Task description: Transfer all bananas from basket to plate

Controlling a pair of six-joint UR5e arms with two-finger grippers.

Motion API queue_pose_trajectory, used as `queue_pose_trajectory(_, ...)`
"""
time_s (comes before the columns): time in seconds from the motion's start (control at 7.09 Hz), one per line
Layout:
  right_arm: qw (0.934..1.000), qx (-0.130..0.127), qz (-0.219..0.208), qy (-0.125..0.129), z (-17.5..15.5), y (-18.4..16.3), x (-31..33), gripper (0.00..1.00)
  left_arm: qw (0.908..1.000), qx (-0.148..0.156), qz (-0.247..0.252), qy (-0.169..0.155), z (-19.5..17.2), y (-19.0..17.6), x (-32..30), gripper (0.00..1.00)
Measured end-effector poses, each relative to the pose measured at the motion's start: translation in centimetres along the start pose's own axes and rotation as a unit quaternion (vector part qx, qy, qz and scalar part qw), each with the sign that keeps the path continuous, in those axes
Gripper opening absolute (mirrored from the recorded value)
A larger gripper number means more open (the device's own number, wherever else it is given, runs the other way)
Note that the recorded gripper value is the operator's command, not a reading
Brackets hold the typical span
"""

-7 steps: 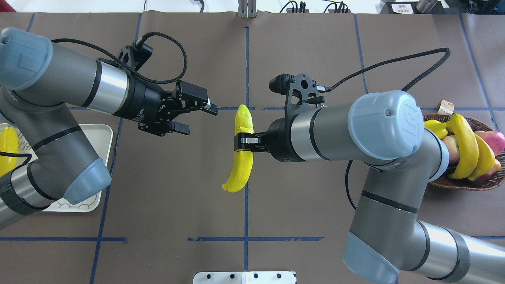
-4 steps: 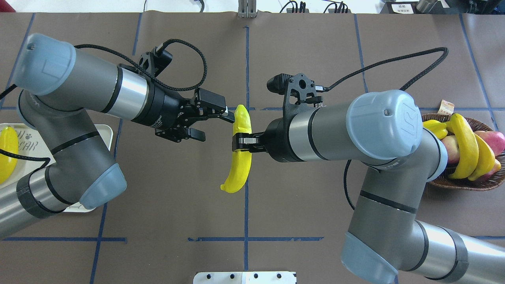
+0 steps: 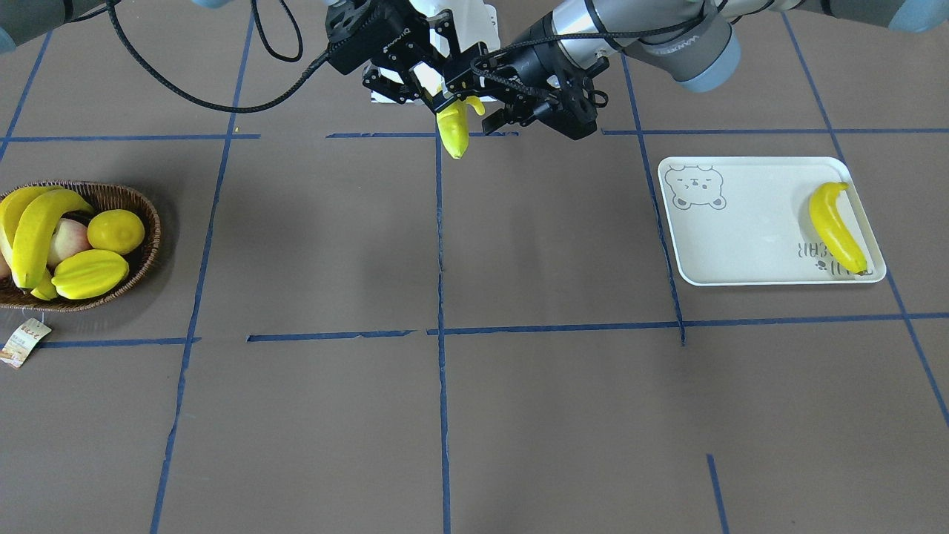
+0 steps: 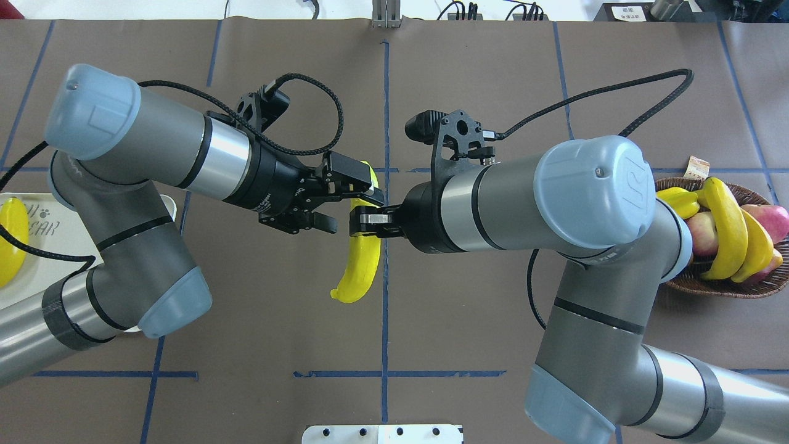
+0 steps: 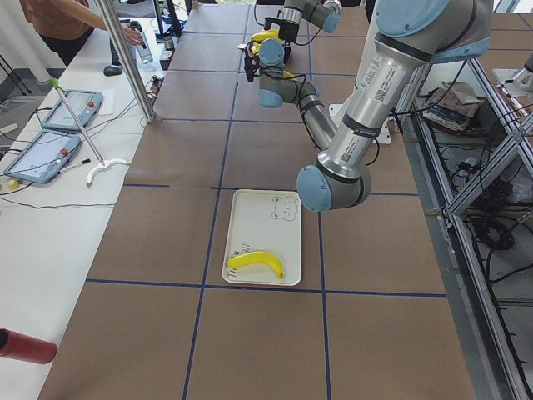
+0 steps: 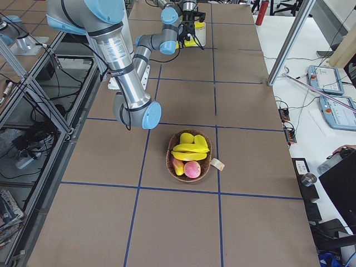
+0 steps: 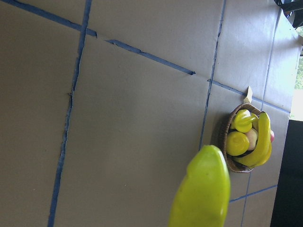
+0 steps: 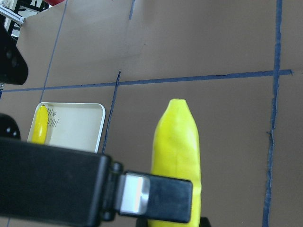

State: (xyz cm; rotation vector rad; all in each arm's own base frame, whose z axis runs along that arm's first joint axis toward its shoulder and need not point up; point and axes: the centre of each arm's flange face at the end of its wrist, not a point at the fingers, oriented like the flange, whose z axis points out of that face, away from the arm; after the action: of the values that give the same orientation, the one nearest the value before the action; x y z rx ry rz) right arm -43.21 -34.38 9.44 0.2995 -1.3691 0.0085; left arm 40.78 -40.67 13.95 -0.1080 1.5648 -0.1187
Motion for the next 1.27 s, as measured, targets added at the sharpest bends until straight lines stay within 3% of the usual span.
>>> queue_pose_trajectory(0.7,1.0,-0.003,-0.001,-0.002,0.05,0.25,-0.14,0.01,1.0,0.0,0.002,0.002,0.4,-0.01,0.34,0.76)
queue_pose_trajectory(0.85,1.0,-0.004,-0.001,-0.002,0.05,0.27,-0.14,0.01,1.0,0.003,0.003,0.003,0.52,-0.12,0.43,0.59)
queue_pose_trajectory(1.13,1.0,-0.004,-0.001,-0.002,0.05,0.29,-0.15,0.01,1.0,0.005,0.003,0.003,0.61,-0.19,0.56,0.03)
queue_pose_trajectory(1.27,1.0,-0.004,-0.001,-0.002,0.04,0.29,-0.16,0.14,1.0,0.005,0.003,0.004,0.61,-0.19,0.57,0.0)
